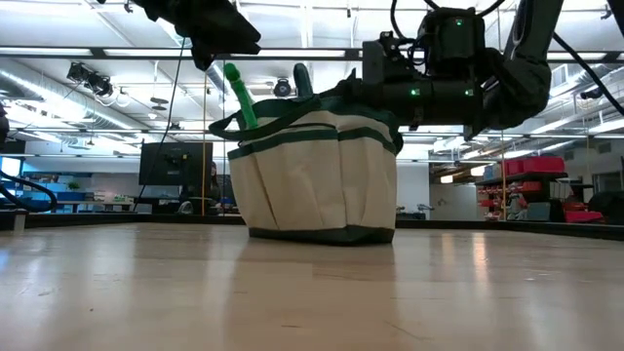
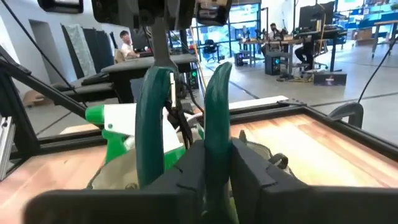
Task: Pick & Place Garden tools in Gardening bag
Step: Put the green shear scissors into the green gardening bag, then return to Home Position
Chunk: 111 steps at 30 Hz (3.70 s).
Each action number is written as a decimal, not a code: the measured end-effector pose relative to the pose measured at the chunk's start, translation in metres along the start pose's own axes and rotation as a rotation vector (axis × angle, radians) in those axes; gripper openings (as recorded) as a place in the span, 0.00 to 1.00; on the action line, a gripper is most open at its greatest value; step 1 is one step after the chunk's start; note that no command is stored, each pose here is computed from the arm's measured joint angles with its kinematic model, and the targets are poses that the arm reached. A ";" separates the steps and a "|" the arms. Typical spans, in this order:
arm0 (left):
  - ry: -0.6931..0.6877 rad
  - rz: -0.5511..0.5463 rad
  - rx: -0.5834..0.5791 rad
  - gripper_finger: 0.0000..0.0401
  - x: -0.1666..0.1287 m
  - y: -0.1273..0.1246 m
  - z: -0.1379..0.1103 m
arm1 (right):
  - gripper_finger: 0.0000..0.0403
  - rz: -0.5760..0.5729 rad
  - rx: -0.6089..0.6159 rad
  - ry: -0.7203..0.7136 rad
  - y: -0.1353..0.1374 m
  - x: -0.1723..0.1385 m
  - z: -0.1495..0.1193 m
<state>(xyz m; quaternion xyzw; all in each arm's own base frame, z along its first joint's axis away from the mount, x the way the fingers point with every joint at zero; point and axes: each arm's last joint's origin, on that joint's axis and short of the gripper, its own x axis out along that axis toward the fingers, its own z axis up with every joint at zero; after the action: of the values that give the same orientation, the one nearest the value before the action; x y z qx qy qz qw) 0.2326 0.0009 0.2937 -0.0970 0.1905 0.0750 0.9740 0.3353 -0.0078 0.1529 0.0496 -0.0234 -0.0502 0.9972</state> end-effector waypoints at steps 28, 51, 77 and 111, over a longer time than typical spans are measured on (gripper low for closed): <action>-0.001 -0.001 -0.009 0.28 0.000 0.000 0.000 | 0.41 0.016 -0.018 -0.193 0.004 -0.010 0.051; 0.020 0.090 0.067 0.28 -0.003 0.003 -0.003 | 0.40 -0.071 -0.148 0.068 0.000 -0.042 0.081; -0.254 0.036 0.071 0.28 -0.068 0.034 -0.112 | 0.40 -0.174 -0.001 -0.021 -0.020 -0.188 0.025; -0.221 -0.009 -0.056 0.28 -0.061 0.045 -0.170 | 0.40 -0.166 -0.001 -0.027 -0.020 -0.192 0.028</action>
<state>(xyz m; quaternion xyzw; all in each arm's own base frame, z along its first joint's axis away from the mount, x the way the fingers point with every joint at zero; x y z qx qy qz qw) 0.1083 0.0013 0.1558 -0.1163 0.0795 0.0860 0.9863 0.1413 -0.0105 0.1702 0.0502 -0.0328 -0.1332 0.9893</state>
